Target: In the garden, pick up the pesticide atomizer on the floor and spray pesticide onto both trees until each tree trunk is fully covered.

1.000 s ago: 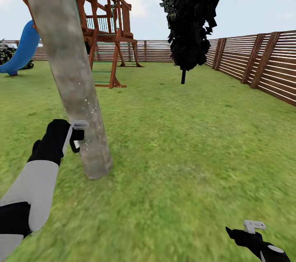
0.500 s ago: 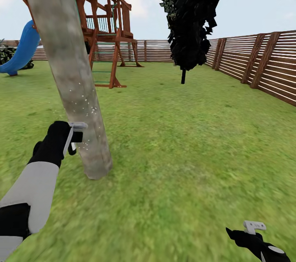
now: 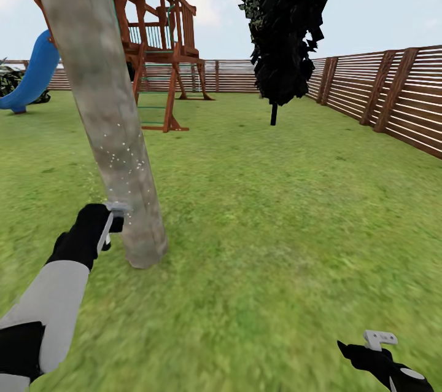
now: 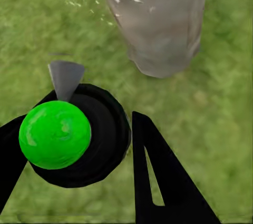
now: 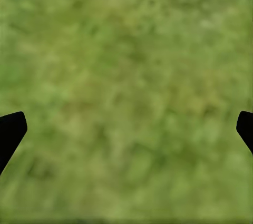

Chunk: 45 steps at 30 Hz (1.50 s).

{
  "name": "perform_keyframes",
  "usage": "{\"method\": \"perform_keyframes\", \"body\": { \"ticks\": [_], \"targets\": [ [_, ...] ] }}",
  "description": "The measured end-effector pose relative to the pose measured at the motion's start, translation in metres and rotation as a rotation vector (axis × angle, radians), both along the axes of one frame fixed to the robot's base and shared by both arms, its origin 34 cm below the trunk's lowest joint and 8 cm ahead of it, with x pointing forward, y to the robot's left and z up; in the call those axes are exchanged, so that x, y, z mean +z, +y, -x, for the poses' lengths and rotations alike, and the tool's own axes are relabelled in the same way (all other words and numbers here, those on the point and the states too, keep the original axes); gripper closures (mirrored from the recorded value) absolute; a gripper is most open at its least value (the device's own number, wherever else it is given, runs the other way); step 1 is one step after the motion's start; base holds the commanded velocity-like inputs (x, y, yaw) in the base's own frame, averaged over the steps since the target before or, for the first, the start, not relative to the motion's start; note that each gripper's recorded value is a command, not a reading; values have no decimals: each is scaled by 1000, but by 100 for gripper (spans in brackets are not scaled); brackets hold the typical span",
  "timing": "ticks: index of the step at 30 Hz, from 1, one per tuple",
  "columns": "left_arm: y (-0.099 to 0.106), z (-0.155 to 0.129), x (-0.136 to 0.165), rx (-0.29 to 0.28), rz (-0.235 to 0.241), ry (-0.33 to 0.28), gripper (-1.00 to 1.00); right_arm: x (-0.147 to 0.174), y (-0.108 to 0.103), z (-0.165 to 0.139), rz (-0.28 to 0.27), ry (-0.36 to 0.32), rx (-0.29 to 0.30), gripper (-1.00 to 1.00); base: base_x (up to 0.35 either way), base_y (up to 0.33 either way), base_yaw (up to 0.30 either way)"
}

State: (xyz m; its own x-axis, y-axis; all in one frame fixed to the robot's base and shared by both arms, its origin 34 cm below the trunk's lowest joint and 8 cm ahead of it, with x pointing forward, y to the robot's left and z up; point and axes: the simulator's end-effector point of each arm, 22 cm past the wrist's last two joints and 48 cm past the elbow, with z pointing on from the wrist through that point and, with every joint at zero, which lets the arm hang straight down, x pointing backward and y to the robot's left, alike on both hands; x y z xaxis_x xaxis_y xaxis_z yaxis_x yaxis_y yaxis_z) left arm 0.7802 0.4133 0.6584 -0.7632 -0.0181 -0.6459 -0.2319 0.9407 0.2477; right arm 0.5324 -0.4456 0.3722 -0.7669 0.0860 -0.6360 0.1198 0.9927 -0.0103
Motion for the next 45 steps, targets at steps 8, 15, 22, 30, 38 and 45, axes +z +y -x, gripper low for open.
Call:
{"method": "perform_keyframes", "body": {
  "ticks": [8, 15, 22, 30, 38, 45],
  "targets": [
    [-16, 51, -93, 5, 128, 56, 100, 4, -3, -2, 4, -9, -5, -100, 84, -137, 88],
    [-25, 69, -123, -8, 138, 58, 100, 4, -5, -2, 7, -9, -6, -100, 183, -232, 136],
    [-40, 68, -126, -19, 151, 59, 100, 3, -5, -1, 8, -8, -4, -100, 191, -226, 1],
    [-39, 69, -126, -17, 147, 61, 100, 2, -1, -1, 2, -8, -5, -100, 229, -195, 144],
    [-39, 69, -127, -15, 146, 61, 100, 1, 0, -1, 1, -6, -4, -100, 161, -240, 270],
    [-40, 69, -127, -16, 149, 61, 100, 1, 0, -1, 1, -6, -4, -100, 144, -251, 271]
  ]
}}
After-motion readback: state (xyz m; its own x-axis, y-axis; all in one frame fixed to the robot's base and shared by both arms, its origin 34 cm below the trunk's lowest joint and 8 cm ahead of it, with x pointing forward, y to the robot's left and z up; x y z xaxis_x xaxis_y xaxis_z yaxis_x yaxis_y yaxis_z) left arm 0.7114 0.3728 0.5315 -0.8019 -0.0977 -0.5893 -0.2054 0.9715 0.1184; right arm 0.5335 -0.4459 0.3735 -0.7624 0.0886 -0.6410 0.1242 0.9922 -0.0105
